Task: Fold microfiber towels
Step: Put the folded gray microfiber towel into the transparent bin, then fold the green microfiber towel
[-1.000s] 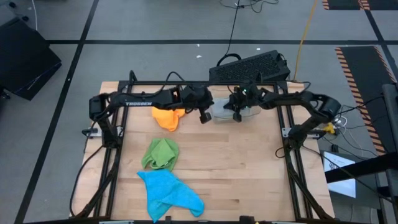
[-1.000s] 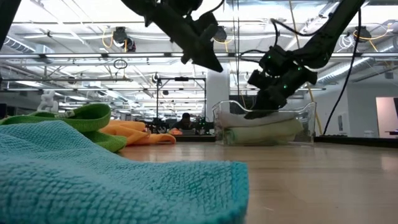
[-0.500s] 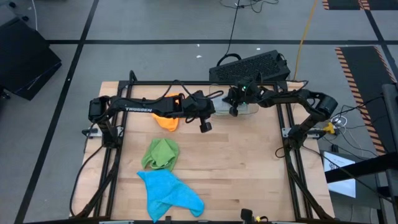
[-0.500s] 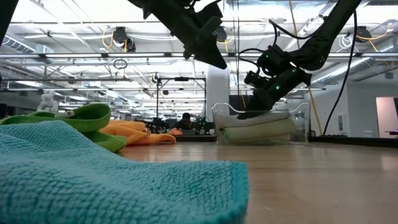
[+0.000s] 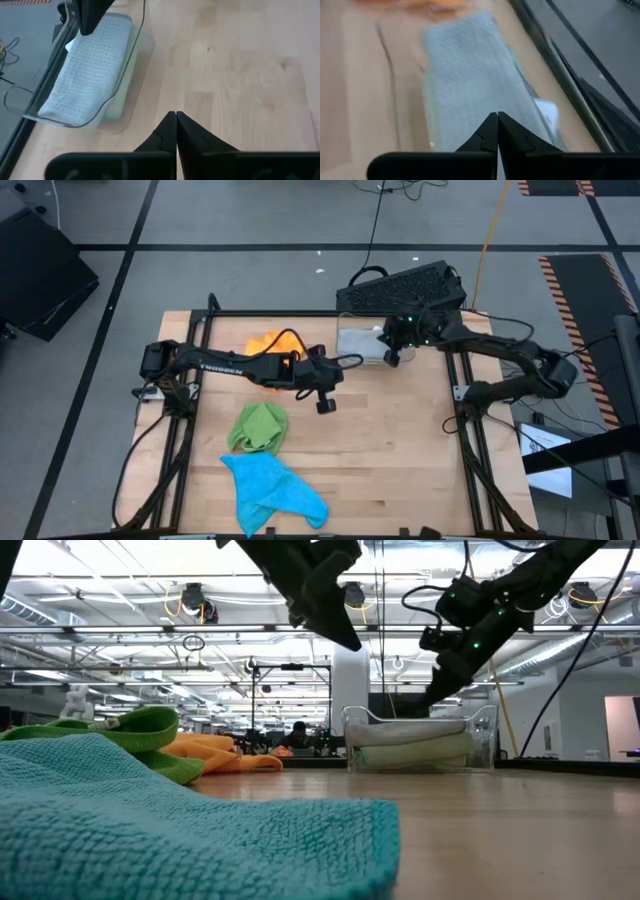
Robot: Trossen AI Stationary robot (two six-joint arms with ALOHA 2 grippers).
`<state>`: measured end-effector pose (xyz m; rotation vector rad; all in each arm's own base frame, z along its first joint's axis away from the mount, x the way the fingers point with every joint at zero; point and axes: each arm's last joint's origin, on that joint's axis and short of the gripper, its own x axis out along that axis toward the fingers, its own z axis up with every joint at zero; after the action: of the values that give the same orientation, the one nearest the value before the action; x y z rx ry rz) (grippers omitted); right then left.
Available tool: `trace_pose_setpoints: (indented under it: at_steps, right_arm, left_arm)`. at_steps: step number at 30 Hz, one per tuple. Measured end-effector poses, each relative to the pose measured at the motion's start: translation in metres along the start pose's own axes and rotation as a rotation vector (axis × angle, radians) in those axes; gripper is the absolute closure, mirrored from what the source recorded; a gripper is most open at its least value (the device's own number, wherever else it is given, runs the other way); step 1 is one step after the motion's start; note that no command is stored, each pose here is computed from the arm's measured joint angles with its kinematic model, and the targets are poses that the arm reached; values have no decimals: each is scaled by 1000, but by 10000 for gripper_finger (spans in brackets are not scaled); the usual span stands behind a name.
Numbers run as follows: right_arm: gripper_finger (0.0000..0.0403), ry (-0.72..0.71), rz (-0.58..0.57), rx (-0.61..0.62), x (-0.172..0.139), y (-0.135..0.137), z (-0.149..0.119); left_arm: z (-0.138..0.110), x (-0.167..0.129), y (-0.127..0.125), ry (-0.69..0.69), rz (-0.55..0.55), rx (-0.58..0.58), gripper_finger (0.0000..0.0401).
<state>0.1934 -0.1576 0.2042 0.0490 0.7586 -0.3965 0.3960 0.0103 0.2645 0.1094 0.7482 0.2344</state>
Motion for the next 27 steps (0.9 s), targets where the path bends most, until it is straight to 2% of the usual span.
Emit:
trace_pose_setpoints:
  at_steps: [3,8,13,17,21,27]
  right_arm:
    - [403,21,-51,28,1,-5,-2]
    - [403,81,-75,57,23,-17,-13]
    - [403,119,-97,51,45,-27,-24]
    - [403,121,-109,41,50,-28,-25]
    - [403,90,-139,32,38,-26,-18]
    - [403,-10,-179,30,-7,-20,-1]
  left_arm:
    - [3,0,1,-27,11,-12,387]
    - [5,0,1,-48,36,-22,394]
    - [5,0,1,-46,37,-21,391]
    - [4,0,1,-41,36,-20,387]
    - [4,0,0,-37,34,-17,398]
    - [-3,0,0,34,40,-25,384]
